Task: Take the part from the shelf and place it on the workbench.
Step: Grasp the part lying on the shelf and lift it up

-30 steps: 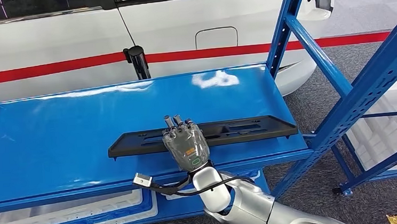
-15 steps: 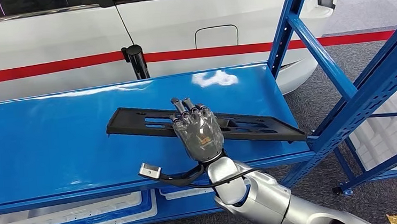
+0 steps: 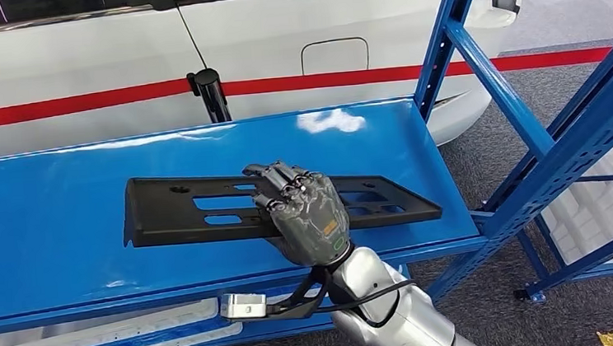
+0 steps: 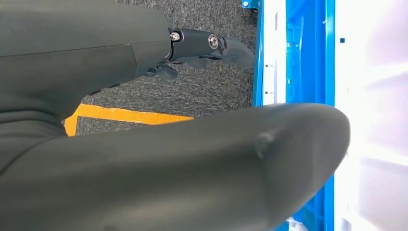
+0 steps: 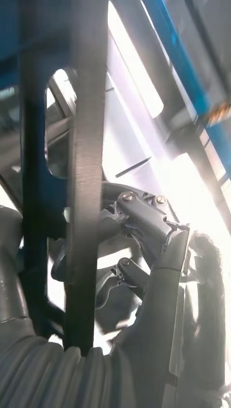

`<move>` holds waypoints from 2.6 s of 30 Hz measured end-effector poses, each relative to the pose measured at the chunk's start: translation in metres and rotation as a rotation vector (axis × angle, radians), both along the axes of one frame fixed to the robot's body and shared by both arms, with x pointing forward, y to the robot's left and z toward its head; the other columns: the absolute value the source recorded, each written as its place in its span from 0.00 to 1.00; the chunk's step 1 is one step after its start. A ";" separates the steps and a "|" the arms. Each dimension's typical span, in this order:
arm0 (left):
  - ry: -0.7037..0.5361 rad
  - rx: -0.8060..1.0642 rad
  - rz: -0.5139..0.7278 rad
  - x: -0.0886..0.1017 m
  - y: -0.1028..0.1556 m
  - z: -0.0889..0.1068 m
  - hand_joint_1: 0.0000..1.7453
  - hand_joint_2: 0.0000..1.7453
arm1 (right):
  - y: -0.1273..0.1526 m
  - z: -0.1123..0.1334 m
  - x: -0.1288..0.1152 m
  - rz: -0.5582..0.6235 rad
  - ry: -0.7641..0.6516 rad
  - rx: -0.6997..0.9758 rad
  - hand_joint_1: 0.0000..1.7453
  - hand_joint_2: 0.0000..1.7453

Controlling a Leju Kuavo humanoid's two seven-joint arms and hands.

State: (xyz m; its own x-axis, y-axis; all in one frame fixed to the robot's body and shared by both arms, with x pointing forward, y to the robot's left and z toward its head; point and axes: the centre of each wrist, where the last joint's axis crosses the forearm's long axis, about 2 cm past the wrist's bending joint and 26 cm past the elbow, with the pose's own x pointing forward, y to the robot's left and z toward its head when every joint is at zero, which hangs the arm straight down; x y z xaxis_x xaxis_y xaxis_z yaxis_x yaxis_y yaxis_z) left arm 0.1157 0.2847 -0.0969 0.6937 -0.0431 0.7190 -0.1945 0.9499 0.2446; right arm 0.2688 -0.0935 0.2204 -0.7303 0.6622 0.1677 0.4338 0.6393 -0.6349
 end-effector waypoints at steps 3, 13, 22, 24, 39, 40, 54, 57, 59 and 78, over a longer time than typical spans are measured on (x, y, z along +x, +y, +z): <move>-0.007 0.001 0.007 -0.001 0.000 0.000 0.00 0.00 | -0.005 0.007 0.001 0.126 0.089 0.175 1.00 1.00; -0.028 0.006 0.049 -0.007 0.002 -0.002 0.00 0.00 | -0.015 0.028 0.006 0.506 0.250 0.526 1.00 1.00; -0.025 0.005 0.061 -0.009 0.002 -0.002 0.00 0.00 | -0.019 0.036 0.009 0.558 0.255 0.591 1.00 1.00; -0.025 0.004 0.061 -0.009 0.002 -0.002 0.00 0.00 | -0.019 0.037 0.009 0.561 0.255 0.593 1.00 1.00; -0.043 -0.012 0.036 -0.009 0.001 -0.002 0.00 1.00 | -0.018 0.045 0.016 0.729 0.327 0.688 1.00 1.00; -0.043 -0.010 0.038 -0.009 0.001 -0.002 0.00 1.00 | -0.018 0.045 0.016 0.731 0.328 0.685 1.00 1.00; -0.037 -0.004 0.061 -0.009 0.002 -0.002 0.00 1.00 | -0.016 0.048 0.018 0.739 0.337 0.653 1.00 1.00; -0.043 -0.005 0.063 -0.009 0.002 -0.002 0.00 1.00 | -0.016 0.049 0.018 0.741 0.337 0.650 1.00 1.00; -0.047 -0.007 0.063 -0.009 0.002 -0.002 0.00 1.00 | -0.016 0.049 0.018 0.741 0.336 0.649 1.00 1.00; -0.049 -0.044 0.067 -0.010 0.002 -0.003 0.00 1.00 | -0.014 0.055 0.019 0.752 0.323 0.646 1.00 1.00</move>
